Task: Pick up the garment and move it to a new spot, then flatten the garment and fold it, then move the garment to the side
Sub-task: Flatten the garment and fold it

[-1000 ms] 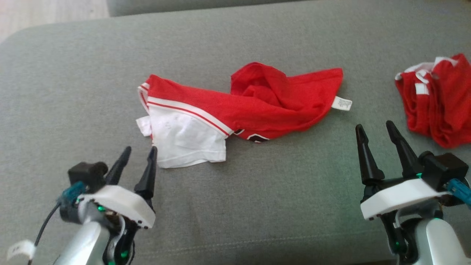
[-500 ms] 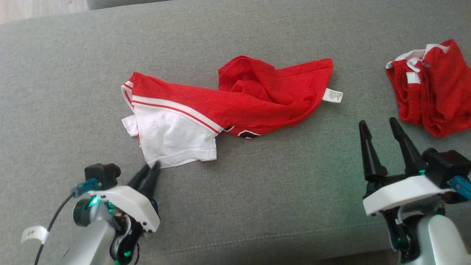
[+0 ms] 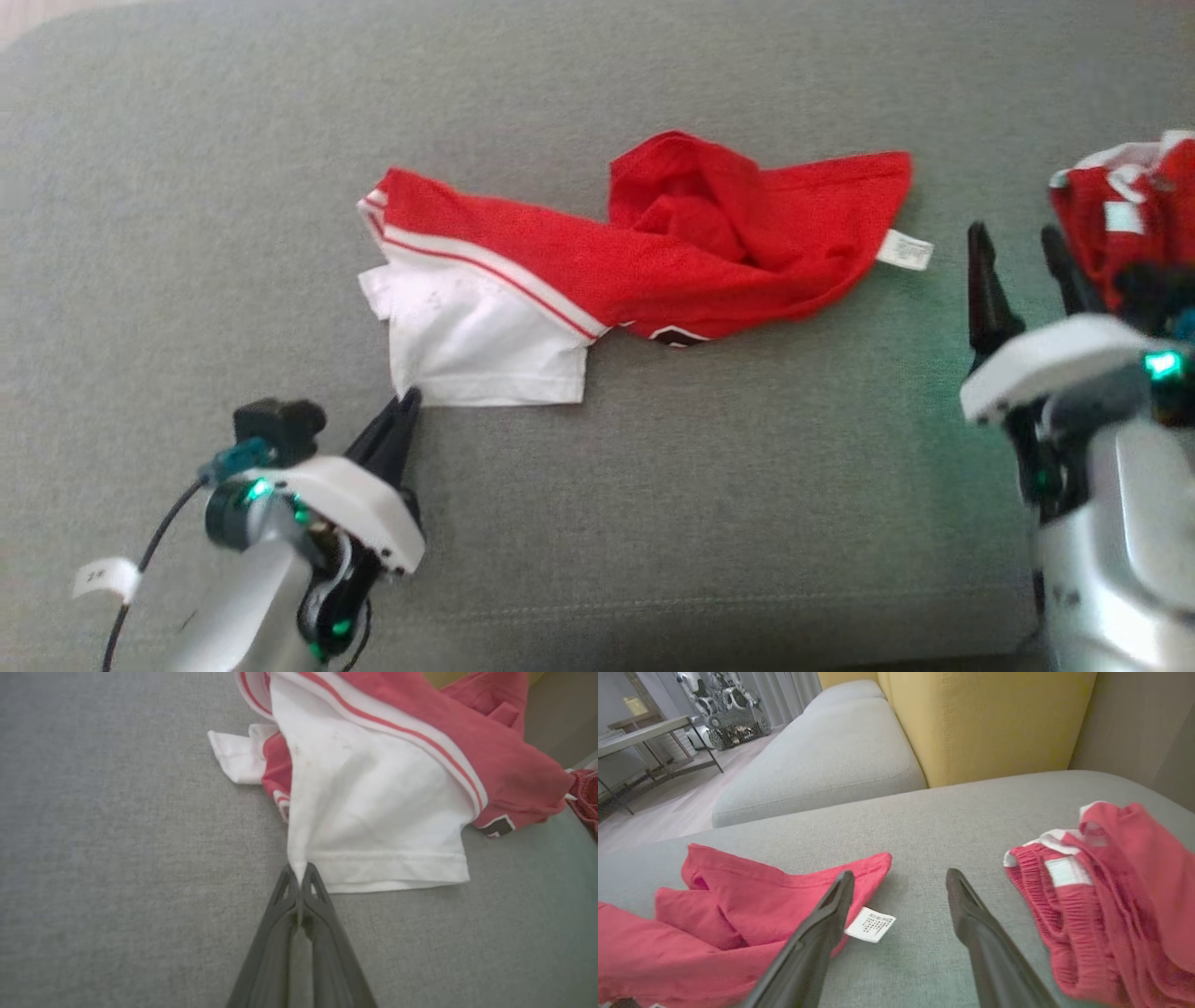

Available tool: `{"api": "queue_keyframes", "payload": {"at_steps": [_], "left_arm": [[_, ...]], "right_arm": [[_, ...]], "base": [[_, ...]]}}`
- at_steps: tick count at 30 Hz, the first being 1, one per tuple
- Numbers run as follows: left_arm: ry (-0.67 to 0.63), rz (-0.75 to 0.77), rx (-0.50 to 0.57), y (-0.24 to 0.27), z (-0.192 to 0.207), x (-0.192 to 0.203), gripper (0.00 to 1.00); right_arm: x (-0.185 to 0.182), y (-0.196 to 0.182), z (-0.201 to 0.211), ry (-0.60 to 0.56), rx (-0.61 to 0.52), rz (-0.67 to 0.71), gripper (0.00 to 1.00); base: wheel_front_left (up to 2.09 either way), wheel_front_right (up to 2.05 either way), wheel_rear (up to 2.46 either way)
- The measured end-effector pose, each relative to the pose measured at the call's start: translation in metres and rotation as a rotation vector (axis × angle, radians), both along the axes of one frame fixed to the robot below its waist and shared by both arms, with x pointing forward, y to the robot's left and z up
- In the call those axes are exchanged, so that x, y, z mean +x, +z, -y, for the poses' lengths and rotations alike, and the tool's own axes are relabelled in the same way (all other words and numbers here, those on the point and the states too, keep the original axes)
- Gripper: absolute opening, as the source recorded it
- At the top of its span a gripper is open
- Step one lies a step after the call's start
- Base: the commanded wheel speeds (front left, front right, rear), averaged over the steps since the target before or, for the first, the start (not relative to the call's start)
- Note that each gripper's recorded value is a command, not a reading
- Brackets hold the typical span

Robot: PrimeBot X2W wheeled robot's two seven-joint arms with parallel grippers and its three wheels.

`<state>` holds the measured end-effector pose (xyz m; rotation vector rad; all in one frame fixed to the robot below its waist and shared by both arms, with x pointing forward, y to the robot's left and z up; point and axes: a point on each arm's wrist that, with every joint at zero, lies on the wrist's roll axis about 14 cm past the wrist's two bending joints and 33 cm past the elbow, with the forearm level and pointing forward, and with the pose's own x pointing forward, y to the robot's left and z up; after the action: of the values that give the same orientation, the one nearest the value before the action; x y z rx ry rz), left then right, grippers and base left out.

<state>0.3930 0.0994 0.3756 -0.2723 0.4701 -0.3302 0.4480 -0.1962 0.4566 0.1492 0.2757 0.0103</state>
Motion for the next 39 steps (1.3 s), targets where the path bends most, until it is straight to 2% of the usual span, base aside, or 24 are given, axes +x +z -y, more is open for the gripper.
{"api": "queue_keyframes", "payload": {"at_steps": [8, 13, 17, 18, 19, 25, 31, 32, 34, 39], "left_arm": [[-0.011, 0.039, -0.010, 0.005, 0.005, 0.019, 0.00], [-0.005, 0.050, -0.015, 0.003, 0.004, 0.026, 0.00], [0.000, 0.049, -0.014, -0.002, 0.001, 0.028, 0.00], [0.002, 0.051, -0.015, -0.002, 0.001, 0.028, 0.00], [0.007, 0.057, -0.017, -0.002, 0.000, 0.029, 0.00], [0.043, 0.135, -0.031, 0.018, -0.007, 0.042, 0.00], [0.106, 0.293, -0.053, 0.069, -0.021, 0.055, 0.00], [0.106, 0.293, -0.053, 0.069, -0.021, 0.055, 0.00], [0.138, 0.388, -0.063, 0.102, -0.028, 0.054, 0.00], [0.158, 0.572, -0.079, 0.167, -0.030, 0.047, 0.00]], "right_arm": [[0.052, -0.044, -0.013, 0.041, -0.007, -0.168, 1.00], [0.060, -0.081, -0.022, 0.060, -0.006, -0.287, 1.00], [0.069, -0.090, -0.024, 0.058, 0.002, -0.296, 1.00], [0.072, -0.089, -0.023, 0.055, 0.003, -0.290, 0.44], [0.075, -0.088, -0.023, 0.053, 0.006, -0.283, 0.00], [0.079, -0.075, -0.027, 0.058, 0.018, -0.194, 0.00], [0.093, -0.009, -0.038, 0.076, 0.057, 0.068, 0.00], [0.093, -0.009, -0.038, 0.076, 0.057, 0.068, 0.00], [0.082, 0.016, -0.035, 0.064, 0.092, 0.161, 0.00], [0.048, 0.050, -0.021, 0.022, 0.167, 0.268, 0.00]], "base": [[0.00, 0.00, 0.00], [0.00, 0.00, 0.00], [0.00, 0.00, 0.00], [0.00, 0.00, 0.00], [0.00, 0.00, 0.00], [0.00, 0.00, 0.00], [0.00, 0.00, 0.00], [0.00, 0.00, 0.00], [0.00, 0.00, 0.00], [0.00, 0.00, 0.00]]}}
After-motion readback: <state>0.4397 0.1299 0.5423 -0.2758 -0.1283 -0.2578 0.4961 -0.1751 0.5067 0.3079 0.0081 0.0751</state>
